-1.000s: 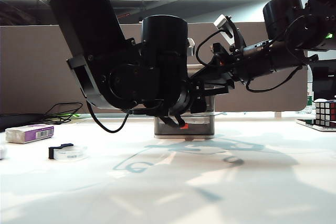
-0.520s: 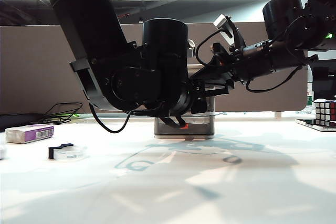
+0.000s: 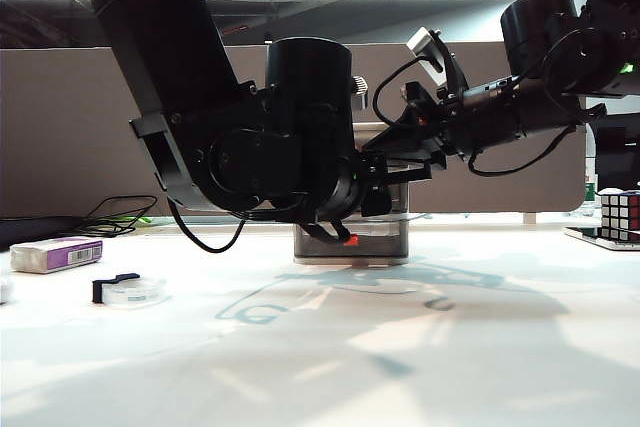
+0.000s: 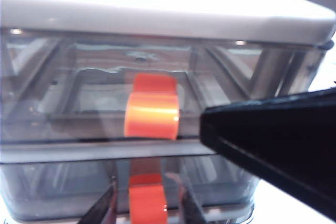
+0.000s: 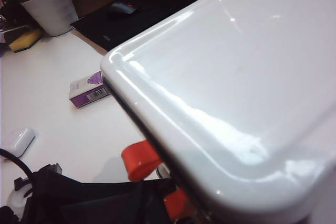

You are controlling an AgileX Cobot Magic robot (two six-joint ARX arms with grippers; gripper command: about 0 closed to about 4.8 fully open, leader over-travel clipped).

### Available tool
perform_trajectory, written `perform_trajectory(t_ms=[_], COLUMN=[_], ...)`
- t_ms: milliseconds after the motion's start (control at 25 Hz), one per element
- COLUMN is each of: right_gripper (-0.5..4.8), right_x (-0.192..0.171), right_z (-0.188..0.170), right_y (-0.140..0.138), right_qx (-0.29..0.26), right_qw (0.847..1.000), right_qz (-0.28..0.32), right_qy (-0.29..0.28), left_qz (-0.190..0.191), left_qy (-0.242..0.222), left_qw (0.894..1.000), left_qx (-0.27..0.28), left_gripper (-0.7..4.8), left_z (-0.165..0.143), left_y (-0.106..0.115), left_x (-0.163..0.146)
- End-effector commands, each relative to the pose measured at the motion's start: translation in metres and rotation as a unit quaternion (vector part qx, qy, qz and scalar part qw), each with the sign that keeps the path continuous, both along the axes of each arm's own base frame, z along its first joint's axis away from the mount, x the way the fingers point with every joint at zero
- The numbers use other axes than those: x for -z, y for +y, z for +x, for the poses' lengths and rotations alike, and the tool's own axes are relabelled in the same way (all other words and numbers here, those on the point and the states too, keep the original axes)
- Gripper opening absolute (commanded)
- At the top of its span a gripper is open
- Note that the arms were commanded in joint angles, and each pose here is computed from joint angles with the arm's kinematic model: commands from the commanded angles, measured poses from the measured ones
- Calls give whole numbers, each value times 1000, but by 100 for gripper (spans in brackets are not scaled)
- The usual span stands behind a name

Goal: Open the second layer of the drawer on the table, pick up the transparent tape on the table and put it in, and finally close the drawer.

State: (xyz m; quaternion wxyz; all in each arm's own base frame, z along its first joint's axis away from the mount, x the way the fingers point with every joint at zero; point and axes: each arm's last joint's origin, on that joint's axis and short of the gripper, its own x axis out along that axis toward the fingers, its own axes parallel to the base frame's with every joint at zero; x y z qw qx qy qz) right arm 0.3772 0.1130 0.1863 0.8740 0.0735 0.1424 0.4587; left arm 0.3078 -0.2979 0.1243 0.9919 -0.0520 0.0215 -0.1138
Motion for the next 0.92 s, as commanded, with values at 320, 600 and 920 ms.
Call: perform_trajectory(t_ms=[320,600,920], right_gripper=[-5,-5,-5], right_x=[-4,-4,-6], right_z=[0,0,1], right_y=[1,1,1], right_qx=[-1,-2,-1], right_qw=[1000,1000,1000], right_qz=[2,2,4], right_qy=[-12,-12,-22], left_qz=[-4,-3,5], left_qy=[-3,-3,-4], left_qw=[1000,1000,1000], left_qx=[19,19,14], left_gripper=[55,-5,-5], left_z=[3,3,3], left_y=[1,1,1], left_x=[3,3,4])
